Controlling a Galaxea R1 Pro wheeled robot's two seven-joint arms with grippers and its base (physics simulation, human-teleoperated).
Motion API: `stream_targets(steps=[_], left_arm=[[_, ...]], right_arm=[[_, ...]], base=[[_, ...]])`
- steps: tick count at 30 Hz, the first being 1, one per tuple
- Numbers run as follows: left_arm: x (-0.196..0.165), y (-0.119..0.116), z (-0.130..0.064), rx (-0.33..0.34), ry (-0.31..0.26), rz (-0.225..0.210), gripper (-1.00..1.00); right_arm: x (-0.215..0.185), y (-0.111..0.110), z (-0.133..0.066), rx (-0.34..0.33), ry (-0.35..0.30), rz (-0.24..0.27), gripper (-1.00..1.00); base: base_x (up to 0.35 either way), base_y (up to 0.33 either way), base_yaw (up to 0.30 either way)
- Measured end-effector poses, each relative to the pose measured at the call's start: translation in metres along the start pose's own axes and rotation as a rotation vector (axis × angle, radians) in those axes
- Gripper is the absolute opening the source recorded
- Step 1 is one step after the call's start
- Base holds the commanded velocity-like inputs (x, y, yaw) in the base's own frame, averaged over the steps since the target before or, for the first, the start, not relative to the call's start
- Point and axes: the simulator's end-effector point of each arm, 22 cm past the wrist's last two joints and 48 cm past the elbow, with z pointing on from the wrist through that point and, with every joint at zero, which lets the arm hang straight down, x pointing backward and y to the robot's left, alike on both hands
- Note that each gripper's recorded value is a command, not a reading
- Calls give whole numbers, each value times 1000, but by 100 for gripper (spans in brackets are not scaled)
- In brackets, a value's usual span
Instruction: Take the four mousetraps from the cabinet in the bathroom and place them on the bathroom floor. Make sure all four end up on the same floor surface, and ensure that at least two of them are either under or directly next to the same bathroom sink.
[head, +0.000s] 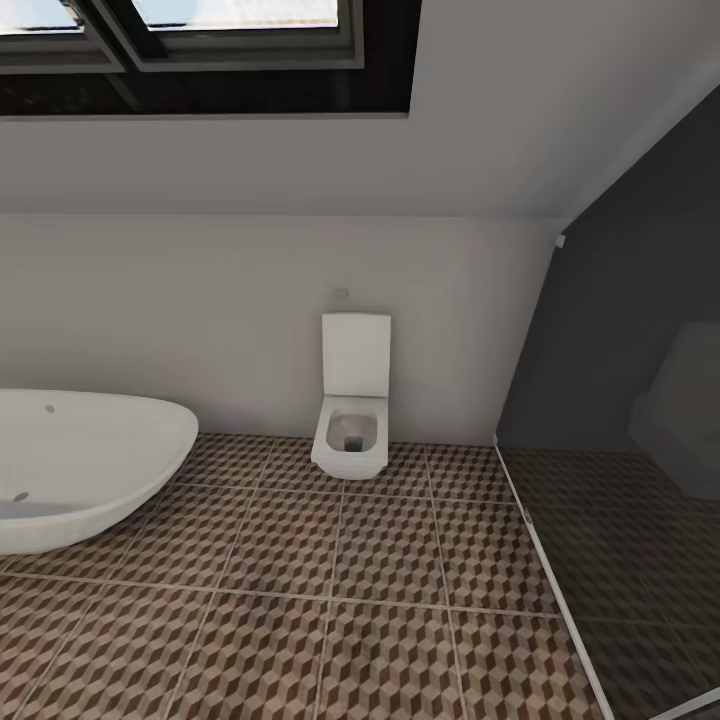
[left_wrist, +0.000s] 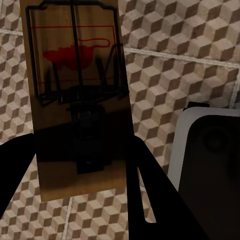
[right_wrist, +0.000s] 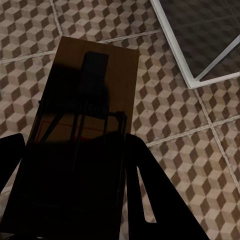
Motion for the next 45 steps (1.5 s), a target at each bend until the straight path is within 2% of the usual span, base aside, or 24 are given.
stream_targets(steps=[45], left_arm=[[0, 0, 0, 0, 0, 0, -100]], right_arm=[[0, 0, 0, 0, 0, 0, -100]], base=[[0, 0, 0]])
